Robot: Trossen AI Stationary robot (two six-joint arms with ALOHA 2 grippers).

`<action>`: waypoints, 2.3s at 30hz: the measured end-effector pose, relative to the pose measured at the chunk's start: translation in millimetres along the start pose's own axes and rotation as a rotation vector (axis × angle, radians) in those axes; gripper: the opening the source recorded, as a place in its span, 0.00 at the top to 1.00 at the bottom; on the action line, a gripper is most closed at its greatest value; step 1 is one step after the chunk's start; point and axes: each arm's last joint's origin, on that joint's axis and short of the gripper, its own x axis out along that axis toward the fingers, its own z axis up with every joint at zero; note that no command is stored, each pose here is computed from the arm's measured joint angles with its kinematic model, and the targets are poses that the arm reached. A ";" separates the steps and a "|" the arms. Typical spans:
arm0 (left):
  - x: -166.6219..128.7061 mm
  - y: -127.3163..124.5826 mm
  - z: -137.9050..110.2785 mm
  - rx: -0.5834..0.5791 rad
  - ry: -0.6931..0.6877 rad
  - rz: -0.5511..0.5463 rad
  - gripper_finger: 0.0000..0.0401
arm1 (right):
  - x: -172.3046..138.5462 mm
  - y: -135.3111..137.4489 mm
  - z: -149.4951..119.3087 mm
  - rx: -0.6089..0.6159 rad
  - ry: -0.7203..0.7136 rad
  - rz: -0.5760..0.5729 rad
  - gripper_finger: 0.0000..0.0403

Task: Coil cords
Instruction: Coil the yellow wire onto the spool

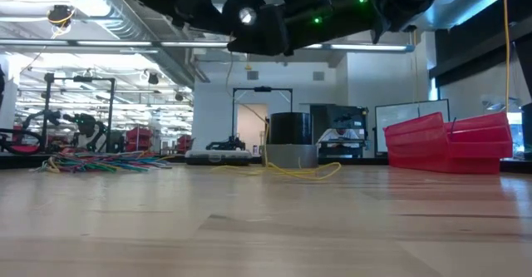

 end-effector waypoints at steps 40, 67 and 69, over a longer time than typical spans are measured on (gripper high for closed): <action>-19.3 4.6 2.6 0.054 0.030 -0.033 1.00 | -62.8 -5.3 36.6 -0.093 0.258 0.103 0.66; -19.3 4.7 1.4 0.067 0.040 -0.034 1.00 | -13.3 -18.9 -18.9 0.154 0.274 0.277 0.66; -19.3 4.7 1.4 0.068 0.041 -0.034 1.00 | -14.6 -18.5 -19.7 0.167 0.291 0.294 0.66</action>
